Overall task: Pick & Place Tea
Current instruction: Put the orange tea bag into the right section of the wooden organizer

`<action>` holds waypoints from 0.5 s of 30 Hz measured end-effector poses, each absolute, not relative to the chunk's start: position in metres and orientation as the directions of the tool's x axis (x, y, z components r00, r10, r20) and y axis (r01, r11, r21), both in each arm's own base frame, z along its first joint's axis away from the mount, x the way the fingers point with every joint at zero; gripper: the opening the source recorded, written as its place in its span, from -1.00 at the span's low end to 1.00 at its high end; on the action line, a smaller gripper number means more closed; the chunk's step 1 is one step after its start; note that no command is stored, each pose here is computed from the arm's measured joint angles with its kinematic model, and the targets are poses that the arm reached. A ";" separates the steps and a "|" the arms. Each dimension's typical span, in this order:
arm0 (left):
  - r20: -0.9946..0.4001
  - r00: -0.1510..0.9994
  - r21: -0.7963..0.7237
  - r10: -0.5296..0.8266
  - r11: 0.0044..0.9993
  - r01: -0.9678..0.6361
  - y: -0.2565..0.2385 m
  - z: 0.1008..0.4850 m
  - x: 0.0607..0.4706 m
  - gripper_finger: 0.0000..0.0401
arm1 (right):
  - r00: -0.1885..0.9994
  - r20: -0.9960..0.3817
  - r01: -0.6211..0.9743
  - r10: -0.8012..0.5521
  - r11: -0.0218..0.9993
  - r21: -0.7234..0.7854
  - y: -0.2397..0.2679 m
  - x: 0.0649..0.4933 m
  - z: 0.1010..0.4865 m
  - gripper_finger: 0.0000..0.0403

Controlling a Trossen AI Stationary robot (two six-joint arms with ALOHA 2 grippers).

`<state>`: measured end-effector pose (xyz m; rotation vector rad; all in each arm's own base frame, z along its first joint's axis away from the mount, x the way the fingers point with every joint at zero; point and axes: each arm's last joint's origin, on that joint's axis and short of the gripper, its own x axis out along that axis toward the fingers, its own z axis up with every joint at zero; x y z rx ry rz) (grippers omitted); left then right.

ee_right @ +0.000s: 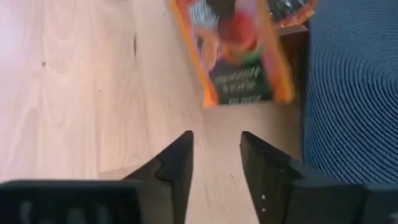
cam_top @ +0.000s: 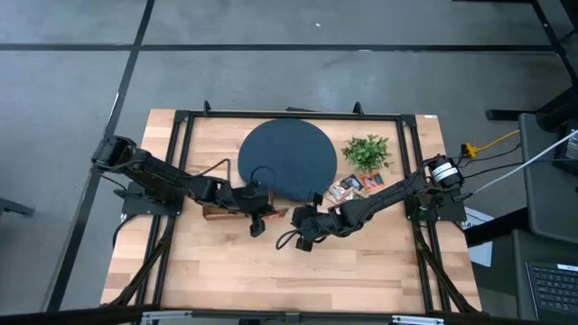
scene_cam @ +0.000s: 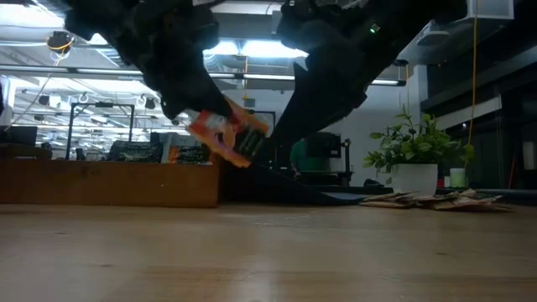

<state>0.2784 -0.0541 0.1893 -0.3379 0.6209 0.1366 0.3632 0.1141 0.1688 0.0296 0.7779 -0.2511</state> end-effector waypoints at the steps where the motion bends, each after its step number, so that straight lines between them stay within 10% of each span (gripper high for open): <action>1: -0.564 0.825 -0.278 0.033 0.933 -0.227 -0.054 0.190 0.274 -0.96 | 0.684 -0.698 0.236 -0.212 0.970 -0.064 0.114 0.363 0.169 -0.28; 15: 0.015 0.983 -0.302 0.184 0.938 -0.171 -0.054 0.189 0.209 -0.95 | 0.868 -0.471 0.204 -0.157 0.978 0.050 0.109 0.386 0.193 -0.05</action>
